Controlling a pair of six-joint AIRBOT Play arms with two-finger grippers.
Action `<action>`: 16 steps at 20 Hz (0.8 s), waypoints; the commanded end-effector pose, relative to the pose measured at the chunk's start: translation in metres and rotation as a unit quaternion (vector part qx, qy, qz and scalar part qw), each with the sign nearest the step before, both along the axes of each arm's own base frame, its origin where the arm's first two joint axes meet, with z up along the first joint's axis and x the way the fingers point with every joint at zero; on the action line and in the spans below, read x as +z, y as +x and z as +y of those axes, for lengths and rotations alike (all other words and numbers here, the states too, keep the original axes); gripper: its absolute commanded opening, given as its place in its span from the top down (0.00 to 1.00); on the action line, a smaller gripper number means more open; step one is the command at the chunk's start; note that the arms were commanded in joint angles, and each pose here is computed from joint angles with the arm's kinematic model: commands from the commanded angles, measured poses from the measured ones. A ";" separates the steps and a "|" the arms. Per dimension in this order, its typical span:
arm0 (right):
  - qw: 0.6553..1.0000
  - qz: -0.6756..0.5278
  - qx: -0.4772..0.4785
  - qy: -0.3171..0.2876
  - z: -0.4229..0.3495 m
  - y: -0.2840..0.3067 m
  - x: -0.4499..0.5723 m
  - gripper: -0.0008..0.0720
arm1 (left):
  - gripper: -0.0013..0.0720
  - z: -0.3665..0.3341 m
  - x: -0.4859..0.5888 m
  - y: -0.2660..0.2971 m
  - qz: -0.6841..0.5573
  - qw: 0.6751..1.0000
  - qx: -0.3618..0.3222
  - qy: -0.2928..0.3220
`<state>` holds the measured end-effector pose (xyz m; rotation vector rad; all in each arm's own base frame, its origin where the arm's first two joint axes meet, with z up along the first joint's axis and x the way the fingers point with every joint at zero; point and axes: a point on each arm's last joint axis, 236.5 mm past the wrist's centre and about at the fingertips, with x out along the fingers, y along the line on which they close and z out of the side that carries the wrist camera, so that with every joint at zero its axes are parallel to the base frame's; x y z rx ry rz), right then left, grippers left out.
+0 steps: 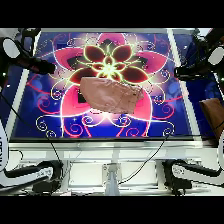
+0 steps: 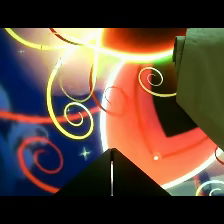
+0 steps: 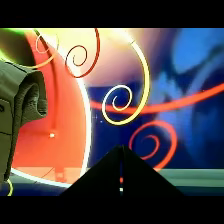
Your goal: Fold the clothes and pants, and hang the long-sleeved shirts on hangers.
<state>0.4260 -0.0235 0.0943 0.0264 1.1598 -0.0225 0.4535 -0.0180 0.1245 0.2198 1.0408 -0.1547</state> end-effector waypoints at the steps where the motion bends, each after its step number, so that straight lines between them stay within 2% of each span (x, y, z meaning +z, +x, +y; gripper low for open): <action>1: 1.000 -0.001 0.001 0.000 0.000 0.000 0.001 0.96 | 0.97 0.000 0.000 0.000 0.000 1.000 0.000 0.000; 7: 1.000 -0.001 0.001 0.000 0.000 0.000 0.001 0.96 | 0.96 -0.001 -0.004 -0.003 0.010 1.000 -0.001 -0.002; 10: 1.000 -0.001 0.001 0.000 0.000 0.000 0.001 0.96 | 0.97 -0.011 -0.029 -0.006 0.049 0.999 -0.005 -0.022; 13: 1.000 -0.001 0.001 0.000 0.000 0.000 0.001 0.96 | 0.96 -0.035 -0.078 -0.021 0.131 0.989 -0.014 -0.071; 14: 1.000 -0.001 0.001 0.000 0.000 0.000 0.001 0.96 | 0.92 -0.047 -0.095 -0.025 0.153 0.983 -0.015 -0.097; 16: 1.000 -0.001 0.001 0.000 0.000 0.000 0.001 0.96 | 0.40 -0.071 -0.122 -0.030 0.175 0.972 -0.011 -0.155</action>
